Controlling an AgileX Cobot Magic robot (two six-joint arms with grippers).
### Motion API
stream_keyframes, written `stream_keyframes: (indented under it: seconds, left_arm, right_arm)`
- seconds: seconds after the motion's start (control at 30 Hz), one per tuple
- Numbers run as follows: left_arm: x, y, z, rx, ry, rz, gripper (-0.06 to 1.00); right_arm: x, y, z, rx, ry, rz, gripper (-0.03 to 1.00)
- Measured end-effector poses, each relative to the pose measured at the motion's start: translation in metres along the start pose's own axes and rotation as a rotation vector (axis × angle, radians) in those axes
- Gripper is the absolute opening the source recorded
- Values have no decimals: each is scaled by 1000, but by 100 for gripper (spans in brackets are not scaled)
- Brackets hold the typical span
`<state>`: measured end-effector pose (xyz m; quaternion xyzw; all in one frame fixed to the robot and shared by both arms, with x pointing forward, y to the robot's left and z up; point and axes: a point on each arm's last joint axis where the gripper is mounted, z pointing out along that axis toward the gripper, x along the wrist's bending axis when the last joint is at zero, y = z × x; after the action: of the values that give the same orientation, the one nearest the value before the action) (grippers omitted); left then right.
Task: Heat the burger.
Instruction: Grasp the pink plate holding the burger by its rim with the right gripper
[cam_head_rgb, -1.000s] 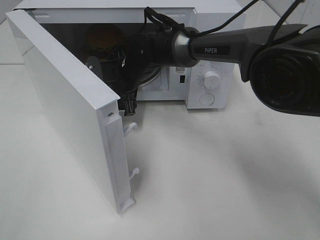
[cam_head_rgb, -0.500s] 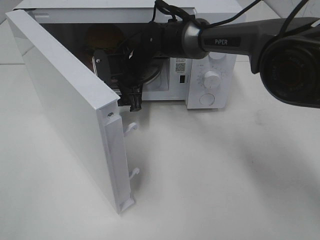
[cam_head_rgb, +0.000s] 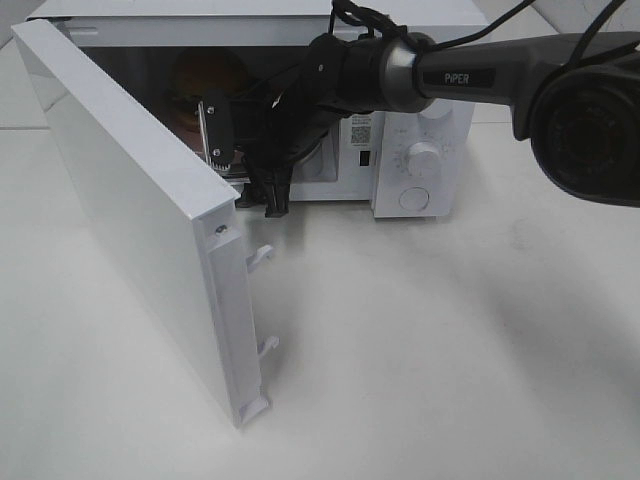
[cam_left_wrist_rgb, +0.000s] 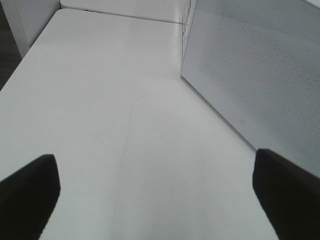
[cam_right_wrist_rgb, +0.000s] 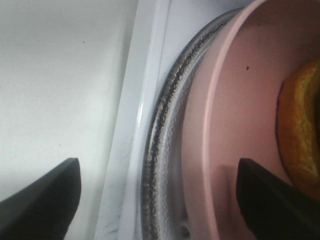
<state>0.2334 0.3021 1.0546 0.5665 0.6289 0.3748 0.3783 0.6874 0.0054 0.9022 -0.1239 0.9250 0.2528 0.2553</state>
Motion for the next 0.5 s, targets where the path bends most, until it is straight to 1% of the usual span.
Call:
stream_keyframes:
  seconds: [0.3, 0.5]
  left_arm:
    - [0, 0, 0, 0, 0, 0, 99]
    - [0, 0, 0, 0, 0, 0, 99]
  right_arm:
    - [-3, -6, -2, -8, -8, 15, 77]
    - [-4, -10, -3, 1, 2, 8, 77]
